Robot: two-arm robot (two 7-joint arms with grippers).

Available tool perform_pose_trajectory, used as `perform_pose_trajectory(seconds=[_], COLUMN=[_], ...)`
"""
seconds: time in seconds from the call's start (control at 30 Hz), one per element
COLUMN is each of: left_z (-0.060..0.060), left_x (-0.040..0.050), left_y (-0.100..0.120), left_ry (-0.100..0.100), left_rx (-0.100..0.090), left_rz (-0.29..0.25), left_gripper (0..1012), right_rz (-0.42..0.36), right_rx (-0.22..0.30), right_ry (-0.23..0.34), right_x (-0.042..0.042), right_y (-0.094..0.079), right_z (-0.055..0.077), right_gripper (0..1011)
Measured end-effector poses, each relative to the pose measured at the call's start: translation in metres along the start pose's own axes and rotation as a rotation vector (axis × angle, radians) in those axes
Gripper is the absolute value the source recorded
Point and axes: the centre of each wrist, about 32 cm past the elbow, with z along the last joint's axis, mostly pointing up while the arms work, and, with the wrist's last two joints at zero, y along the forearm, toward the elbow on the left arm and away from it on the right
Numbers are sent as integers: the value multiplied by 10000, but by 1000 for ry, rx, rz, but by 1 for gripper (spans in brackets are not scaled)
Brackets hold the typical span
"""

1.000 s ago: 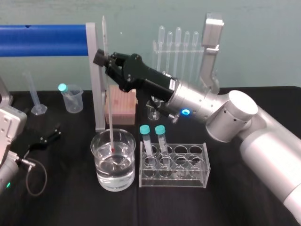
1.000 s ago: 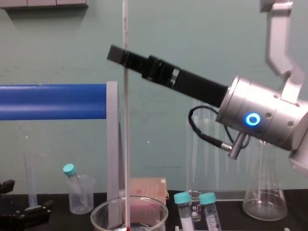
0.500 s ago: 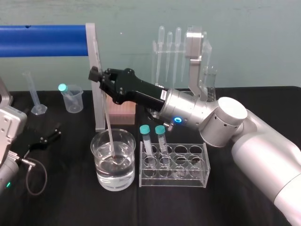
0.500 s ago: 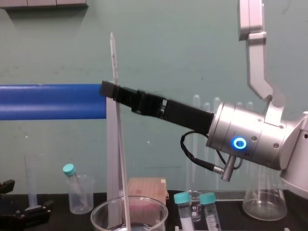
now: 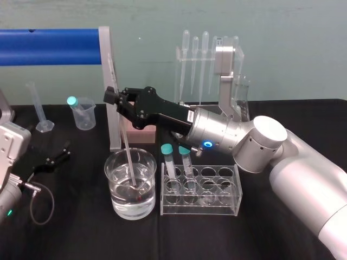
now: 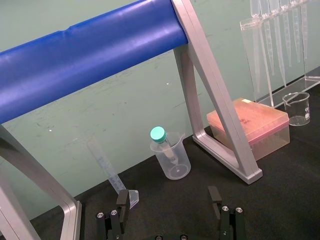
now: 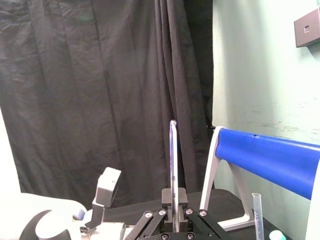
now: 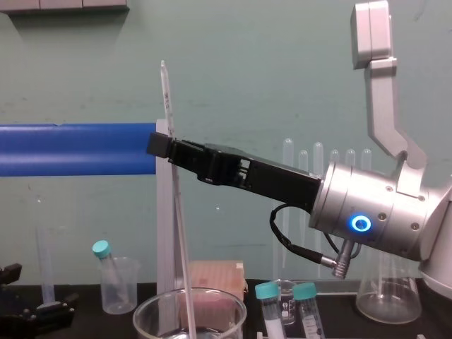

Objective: Hold the thermometer with one hand and immerse one end into the beaker, then reinsert it into the test tube rack.

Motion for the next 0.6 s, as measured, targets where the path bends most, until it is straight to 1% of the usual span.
perform_pose_trajectory(seconds=[0.37,0.6], left_z=[0,0], left_x=[0,0], left_y=[0,0], left_ry=[0,0], left_rx=[0,0], left_rz=[0,0], left_gripper=[1008,1008], right_rz=[9,9], right_rx=[5,5], right_ry=[-18,-18], right_x=[-25,-23], right_y=[-36,-35], right_z=[-11,-9], right_gripper=[56,57])
